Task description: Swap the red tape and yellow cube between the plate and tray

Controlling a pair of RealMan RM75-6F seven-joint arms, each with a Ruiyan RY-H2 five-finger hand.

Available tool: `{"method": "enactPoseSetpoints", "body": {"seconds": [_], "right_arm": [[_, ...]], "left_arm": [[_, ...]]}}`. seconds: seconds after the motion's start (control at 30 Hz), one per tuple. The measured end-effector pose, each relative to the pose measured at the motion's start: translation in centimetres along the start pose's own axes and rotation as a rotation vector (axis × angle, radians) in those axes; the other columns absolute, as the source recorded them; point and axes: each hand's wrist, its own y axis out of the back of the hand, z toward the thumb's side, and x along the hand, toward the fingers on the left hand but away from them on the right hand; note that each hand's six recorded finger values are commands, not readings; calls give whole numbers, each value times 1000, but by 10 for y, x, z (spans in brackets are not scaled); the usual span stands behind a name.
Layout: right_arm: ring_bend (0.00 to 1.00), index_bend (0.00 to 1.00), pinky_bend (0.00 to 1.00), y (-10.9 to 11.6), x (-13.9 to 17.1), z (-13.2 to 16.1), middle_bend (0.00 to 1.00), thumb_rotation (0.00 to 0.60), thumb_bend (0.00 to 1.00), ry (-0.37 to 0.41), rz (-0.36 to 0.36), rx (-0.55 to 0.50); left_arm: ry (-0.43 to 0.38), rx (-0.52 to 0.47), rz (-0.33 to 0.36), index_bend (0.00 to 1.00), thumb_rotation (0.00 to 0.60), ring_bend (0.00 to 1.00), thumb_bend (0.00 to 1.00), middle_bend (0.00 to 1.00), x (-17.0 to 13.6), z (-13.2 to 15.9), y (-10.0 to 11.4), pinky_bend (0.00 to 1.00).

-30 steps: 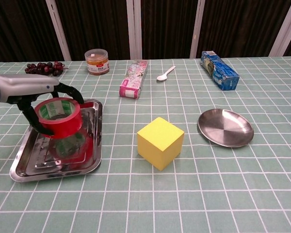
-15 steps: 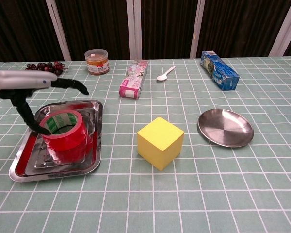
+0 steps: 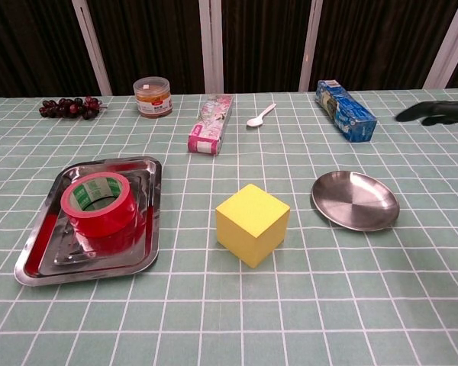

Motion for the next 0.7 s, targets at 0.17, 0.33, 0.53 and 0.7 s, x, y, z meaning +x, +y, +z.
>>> {"method": "enactPoseSetpoints", "body": {"seconds": [0.17, 0.33, 0.53, 0.7], "right_arm": [[50, 45, 11, -7, -32, 47, 0, 600, 133, 127, 66, 32], [49, 45, 11, -14, -59, 84, 0, 600, 132, 204, 94, 79], [50, 45, 11, -28, -93, 130, 0, 600, 132, 308, 91, 199], [50, 45, 11, -37, -114, 146, 0, 600, 132, 334, 106, 217]], "left_arm": [[68, -46, 21, 119, 600, 0, 25, 0, -24, -24, -9, 0], [101, -80, 25, 119, 600, 0, 26, 0, -34, -38, -21, 0], [144, -97, 27, 119, 600, 0, 26, 0, -45, -53, -30, 0], [172, -90, 50, 119, 600, 0, 28, 0, -50, -60, -28, 0]]}}
